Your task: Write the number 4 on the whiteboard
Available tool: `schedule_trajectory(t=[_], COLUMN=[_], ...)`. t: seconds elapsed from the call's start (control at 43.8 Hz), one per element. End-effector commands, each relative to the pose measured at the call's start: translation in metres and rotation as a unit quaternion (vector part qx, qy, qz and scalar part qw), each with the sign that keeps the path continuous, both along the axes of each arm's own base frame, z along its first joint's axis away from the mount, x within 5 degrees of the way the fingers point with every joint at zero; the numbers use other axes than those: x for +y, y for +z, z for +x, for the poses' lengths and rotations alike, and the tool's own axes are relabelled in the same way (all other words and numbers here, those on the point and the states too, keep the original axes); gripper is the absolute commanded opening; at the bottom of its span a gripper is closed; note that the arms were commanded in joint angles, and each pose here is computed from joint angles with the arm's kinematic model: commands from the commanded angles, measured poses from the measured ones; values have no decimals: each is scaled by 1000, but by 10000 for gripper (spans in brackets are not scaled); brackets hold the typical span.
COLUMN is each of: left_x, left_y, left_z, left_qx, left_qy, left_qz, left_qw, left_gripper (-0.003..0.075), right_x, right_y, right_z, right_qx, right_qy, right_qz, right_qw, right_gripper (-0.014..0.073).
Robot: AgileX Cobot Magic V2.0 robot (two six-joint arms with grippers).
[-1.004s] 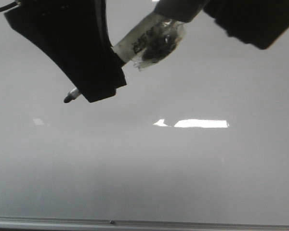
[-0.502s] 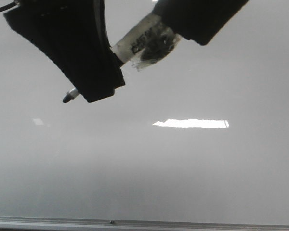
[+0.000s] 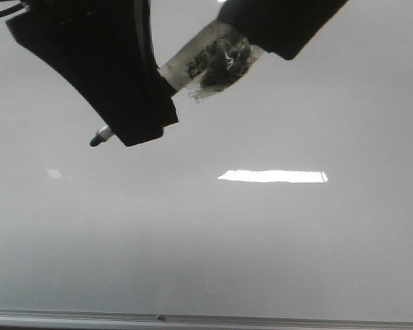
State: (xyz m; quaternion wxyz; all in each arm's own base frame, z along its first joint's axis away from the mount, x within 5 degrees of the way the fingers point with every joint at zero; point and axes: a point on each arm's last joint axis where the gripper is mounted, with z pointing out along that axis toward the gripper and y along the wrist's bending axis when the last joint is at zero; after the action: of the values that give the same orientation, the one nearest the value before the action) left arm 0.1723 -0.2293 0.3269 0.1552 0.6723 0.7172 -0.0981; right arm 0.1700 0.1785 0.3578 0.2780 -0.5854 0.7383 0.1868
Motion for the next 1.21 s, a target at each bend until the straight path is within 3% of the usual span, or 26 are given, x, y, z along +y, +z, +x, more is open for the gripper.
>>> schedule_trajectory(t=[0.0, 0.091, 0.183, 0.411, 0.548, 0.708, 0.89, 1.05, 1.187], left_x=[0, 2, 11, 49, 79, 113, 146, 154, 154], left_y=[19, 23, 30, 53, 59, 62, 69, 72, 72], left_z=[-4, -4, -3, -6, -11, -16, -23, -27, -26], left_qx=[-21, -29, -52, -67, -78, -85, -110, -127, -128], left_qy=[0, 10, 45, 127, 187, 294, 377, 391, 391], left_qz=[-39, -45, -45, -83, -108, -152, -188, -200, -202], left_qw=[999, 999, 997, 986, 973, 940, 900, 889, 889], left_gripper=[176, 328, 405, 410, 410, 410, 410, 410, 410], right_x=[0, 0, -3, -29, -53, -78, -100, -109, -110], right_y=[17, 17, 16, 14, 24, 39, 29, 2, -18], right_z=[-3, -4, -3, 0, -5, -15, -33, -44, -41], right_qx=[-20, -17, -11, 21, 26, 26, -15, -64, -75], right_qy=[0, -1, -10, -90, -175, -318, -399, -407, -418], right_qz=[35, 33, 25, -29, -32, 51, 177, 244, 266], right_qw=[999, 999, 1000, 995, 984, 946, 899, 878, 865], right_gripper=[-20, -20, -20, -20, -20, -20, -20, -22, -67])
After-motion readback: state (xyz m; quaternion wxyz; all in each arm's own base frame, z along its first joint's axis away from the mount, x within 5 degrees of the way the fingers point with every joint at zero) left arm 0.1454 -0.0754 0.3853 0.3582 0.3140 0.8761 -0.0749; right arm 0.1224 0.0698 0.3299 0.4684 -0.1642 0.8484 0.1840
